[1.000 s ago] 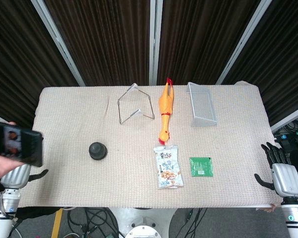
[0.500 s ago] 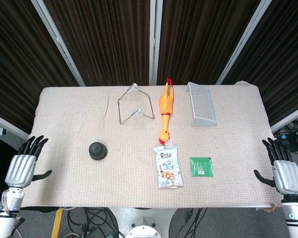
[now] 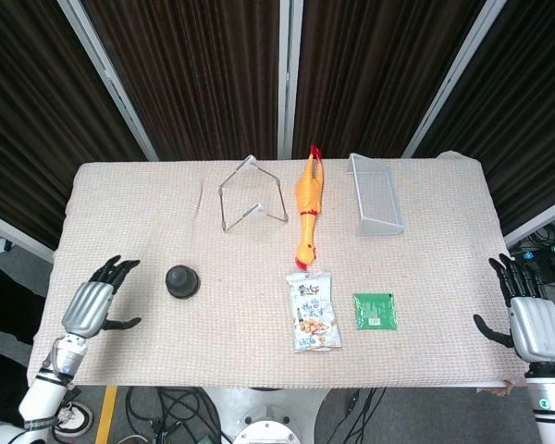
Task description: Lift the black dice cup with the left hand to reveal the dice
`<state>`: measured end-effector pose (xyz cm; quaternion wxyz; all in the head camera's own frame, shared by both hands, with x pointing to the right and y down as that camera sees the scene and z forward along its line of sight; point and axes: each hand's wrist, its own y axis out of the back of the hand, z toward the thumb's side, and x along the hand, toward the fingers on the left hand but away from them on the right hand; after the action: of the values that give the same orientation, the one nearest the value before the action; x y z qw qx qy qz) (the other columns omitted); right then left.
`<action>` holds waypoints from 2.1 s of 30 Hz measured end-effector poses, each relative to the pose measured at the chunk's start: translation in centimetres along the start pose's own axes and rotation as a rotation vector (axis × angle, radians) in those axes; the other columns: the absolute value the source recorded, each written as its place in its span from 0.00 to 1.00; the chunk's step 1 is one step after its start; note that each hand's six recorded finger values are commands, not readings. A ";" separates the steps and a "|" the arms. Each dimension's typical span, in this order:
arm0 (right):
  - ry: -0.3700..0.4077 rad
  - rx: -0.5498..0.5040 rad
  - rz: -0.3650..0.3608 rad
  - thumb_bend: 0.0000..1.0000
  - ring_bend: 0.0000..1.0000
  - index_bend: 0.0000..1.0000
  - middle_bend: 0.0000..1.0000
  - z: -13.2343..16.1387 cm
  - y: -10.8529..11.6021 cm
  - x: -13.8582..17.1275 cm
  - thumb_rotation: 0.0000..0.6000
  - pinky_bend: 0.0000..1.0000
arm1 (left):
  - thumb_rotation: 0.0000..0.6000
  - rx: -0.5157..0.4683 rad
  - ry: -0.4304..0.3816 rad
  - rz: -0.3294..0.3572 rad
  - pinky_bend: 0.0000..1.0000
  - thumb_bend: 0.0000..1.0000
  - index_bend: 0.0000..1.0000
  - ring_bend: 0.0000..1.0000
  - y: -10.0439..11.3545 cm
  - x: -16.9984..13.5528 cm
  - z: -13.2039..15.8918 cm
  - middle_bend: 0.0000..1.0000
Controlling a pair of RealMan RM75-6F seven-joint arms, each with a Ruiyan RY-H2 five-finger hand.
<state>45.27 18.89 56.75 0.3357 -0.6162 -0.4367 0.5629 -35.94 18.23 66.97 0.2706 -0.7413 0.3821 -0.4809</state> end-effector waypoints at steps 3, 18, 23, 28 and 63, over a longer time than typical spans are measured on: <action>0.005 -0.003 0.010 0.16 0.00 0.00 0.00 0.1 -0.3 -0.1 1.00 0.00 | 1.00 -0.050 -0.010 -0.015 0.17 0.03 0.09 0.03 -1.0 1.2 0.7 0.12; -0.012 -0.018 0.020 0.16 0.00 0.00 0.00 -0.8 -0.5 0.0 1.00 0.00 | 1.00 -0.135 0.010 -0.065 0.17 0.03 0.09 0.03 -5.0 5.4 1.2 0.13; -0.021 -0.019 0.019 0.16 0.00 0.00 0.00 -1.1 -0.5 0.0 1.00 0.00 | 1.00 -0.130 0.016 -0.090 0.17 0.03 0.09 0.03 -6.3 6.8 1.3 0.13; -0.021 -0.019 0.022 0.16 0.00 0.00 0.00 -1.1 -0.6 -0.1 1.00 0.00 | 1.00 -0.154 0.020 -0.110 0.17 0.03 0.09 0.03 -7.3 7.4 1.3 0.14; -0.049 -0.026 0.044 0.16 0.00 0.00 0.00 -2.3 -1.3 -0.1 1.00 0.00 | 1.00 -0.135 0.028 -0.106 0.22 0.07 0.11 0.12 -9.3 9.4 1.4 0.26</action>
<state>47.32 19.53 58.29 0.3044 -0.6162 -0.4383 0.5793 -29.50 15.76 78.37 0.1888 -0.7701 0.3776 -0.4782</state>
